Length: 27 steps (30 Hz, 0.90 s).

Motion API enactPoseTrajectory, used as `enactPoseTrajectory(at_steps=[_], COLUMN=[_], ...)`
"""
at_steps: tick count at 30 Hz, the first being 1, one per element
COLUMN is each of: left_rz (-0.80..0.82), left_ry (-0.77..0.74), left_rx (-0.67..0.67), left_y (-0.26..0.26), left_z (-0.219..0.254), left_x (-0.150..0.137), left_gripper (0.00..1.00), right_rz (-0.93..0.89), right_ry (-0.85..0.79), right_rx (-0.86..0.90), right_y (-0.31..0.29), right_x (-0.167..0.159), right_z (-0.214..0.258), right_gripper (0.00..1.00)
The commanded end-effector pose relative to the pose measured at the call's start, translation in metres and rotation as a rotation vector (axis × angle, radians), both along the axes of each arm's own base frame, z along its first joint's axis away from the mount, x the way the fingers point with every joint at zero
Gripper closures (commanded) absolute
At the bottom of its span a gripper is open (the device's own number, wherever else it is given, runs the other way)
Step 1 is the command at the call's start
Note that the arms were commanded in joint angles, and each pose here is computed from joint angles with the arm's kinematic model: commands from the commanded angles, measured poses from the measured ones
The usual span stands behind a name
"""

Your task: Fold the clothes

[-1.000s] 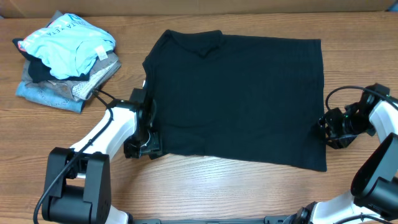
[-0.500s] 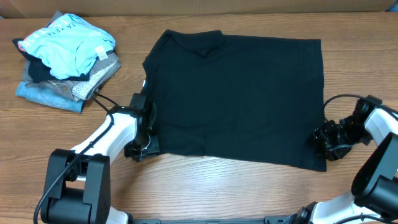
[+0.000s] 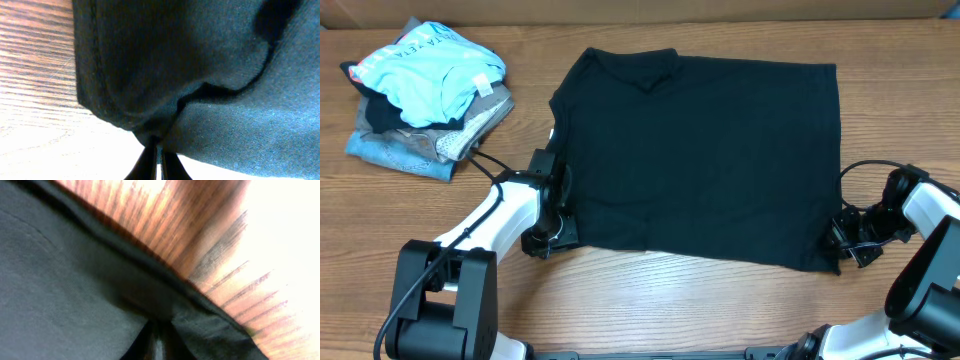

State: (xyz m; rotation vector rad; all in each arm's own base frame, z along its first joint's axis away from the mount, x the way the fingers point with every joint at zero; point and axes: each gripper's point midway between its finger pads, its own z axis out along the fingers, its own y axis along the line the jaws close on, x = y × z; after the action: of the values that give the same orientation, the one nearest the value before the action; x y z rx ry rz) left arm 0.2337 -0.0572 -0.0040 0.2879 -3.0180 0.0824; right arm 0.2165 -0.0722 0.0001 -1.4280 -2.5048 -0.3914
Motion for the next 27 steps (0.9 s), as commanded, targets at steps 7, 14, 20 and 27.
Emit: enactPoseTrajectory(at_steps=[7, 14, 20, 27], left_rz=[0.025, 0.025, 0.026, 0.056], left_ry=[0.025, 0.025, 0.028, 0.009], left_rx=[0.048, 0.048, 0.041, 0.051], left_y=[0.010, 0.010, 0.008, 0.009], left_z=[-0.004, -0.004, -0.003, 0.028], left_x=[-0.008, -0.008, -0.008, -0.003], left_gripper=[0.96, 0.96, 0.96, 0.96], right_rz=[0.006, -0.061, -0.030, 0.012], right_ry=[0.074, 0.083, 0.060, -0.010], right_rx=[-0.013, -0.022, -0.009, -0.048], right_y=[-0.001, 0.003, -0.003, -0.005], right_x=[-0.015, -0.035, -0.030, -0.018], right_z=[-0.002, -0.030, -0.017, 0.033], right_gripper=[0.47, 0.77, 0.96, 0.96])
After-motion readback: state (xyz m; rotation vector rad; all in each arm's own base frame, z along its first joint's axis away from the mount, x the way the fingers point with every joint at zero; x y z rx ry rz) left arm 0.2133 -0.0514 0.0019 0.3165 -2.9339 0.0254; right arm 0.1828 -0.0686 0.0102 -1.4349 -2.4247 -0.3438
